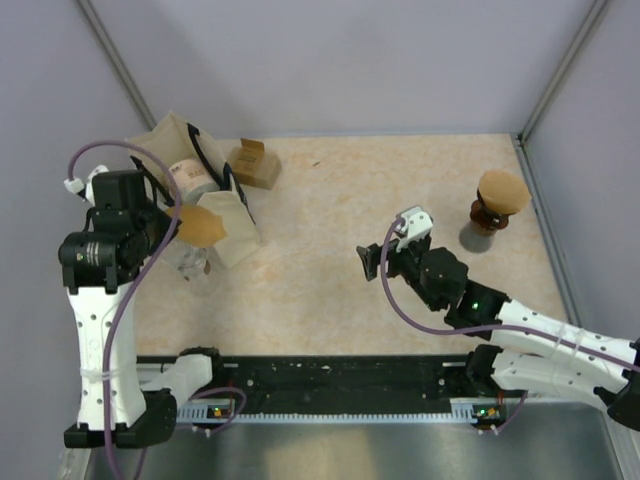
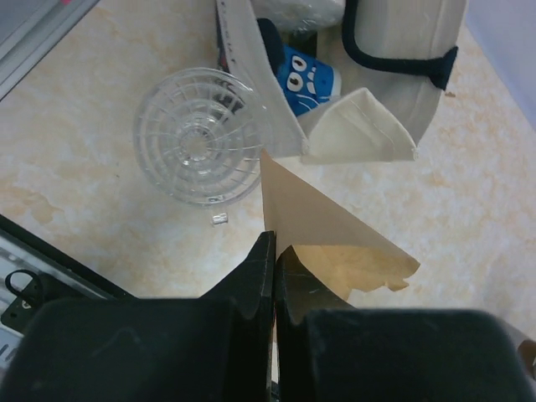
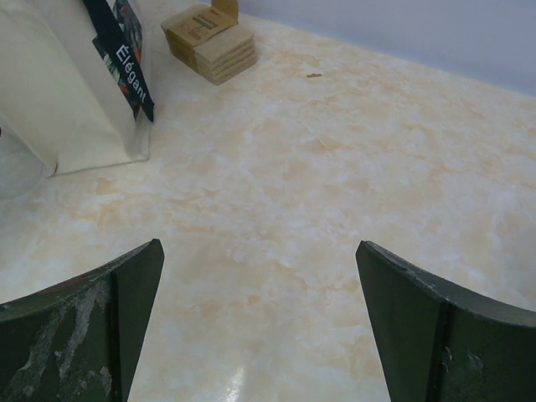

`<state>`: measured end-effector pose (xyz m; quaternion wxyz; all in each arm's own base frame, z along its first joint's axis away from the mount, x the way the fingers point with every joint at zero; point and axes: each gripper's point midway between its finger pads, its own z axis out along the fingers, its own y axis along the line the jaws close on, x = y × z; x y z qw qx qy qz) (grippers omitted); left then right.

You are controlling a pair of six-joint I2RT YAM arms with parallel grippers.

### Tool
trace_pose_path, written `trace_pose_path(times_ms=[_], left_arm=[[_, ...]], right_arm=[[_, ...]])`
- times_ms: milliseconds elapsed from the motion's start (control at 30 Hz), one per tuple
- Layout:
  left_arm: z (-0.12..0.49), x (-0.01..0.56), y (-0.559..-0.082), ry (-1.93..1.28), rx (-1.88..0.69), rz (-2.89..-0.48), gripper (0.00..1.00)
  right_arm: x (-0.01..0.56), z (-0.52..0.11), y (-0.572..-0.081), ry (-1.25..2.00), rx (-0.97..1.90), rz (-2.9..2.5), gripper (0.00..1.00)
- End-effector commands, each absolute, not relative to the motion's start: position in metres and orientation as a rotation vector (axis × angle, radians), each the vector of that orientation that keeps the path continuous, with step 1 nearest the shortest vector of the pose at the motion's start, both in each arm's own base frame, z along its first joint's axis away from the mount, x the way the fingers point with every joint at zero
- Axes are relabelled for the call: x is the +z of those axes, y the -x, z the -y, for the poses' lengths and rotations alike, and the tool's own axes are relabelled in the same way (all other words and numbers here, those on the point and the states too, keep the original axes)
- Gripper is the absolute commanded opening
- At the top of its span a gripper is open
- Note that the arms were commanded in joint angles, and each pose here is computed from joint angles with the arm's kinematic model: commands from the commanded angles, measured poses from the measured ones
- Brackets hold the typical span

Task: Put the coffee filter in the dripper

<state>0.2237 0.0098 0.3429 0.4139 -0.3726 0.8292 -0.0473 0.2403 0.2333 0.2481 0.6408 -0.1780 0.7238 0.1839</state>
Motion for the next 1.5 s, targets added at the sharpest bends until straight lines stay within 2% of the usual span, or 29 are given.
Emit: trace_pose_path(times_ms=[0,200,600,767,833,1000,1133,1200,1300,1400,1433,1467], left_arm=[[-0.024,0.309,-0.188,1.080,-0.017,-2.208,0.00],[-0.021,0.295,-0.203,1.192,-0.170,-2.156,0.00],[-0.052,0.287,-0.203,1.383,-0.099,-2.083,0.00],[-0.053,0.277,-0.212,1.397,-0.145,-2.114,0.00],[-0.056,0.274,-0.214,1.416,-0.145,-2.117,0.03],[-0.066,0.271,-0.218,1.437,-0.131,-2.107,0.17],[-0.076,0.270,-0.217,1.450,-0.102,-2.120,0.35],[-0.077,0.277,-0.217,1.434,-0.101,-2.103,0.39],[-0.080,0.299,-0.211,1.397,-0.070,-2.045,0.60],[-0.088,0.323,-0.197,1.384,0.005,-1.965,0.74],[-0.087,0.330,-0.196,1.365,0.002,-1.945,0.88],[-0.086,0.335,-0.196,1.342,-0.008,-1.931,0.94]], right_arm=[[0.254,-0.228,-0.246,0.377,0.392,-1.634,0.99],[0.254,-0.226,-0.246,0.375,0.386,-1.632,0.99],[0.254,-0.229,-0.245,0.382,0.399,-1.628,0.99],[0.255,-0.226,-0.247,0.376,0.385,-1.626,0.99],[0.255,-0.225,-0.247,0.373,0.379,-1.625,0.99],[0.254,-0.228,-0.245,0.388,0.393,-1.625,0.99],[0.258,-0.227,-0.245,0.385,0.396,-1.616,0.99],[0.258,-0.227,-0.245,0.384,0.397,-1.613,0.99],[0.260,-0.226,-0.244,0.382,0.399,-1.608,0.99],[0.258,-0.226,-0.244,0.384,0.395,-1.612,0.99],[0.258,-0.226,-0.244,0.384,0.395,-1.612,0.99],[0.258,-0.225,-0.245,0.384,0.390,-1.611,0.99]])
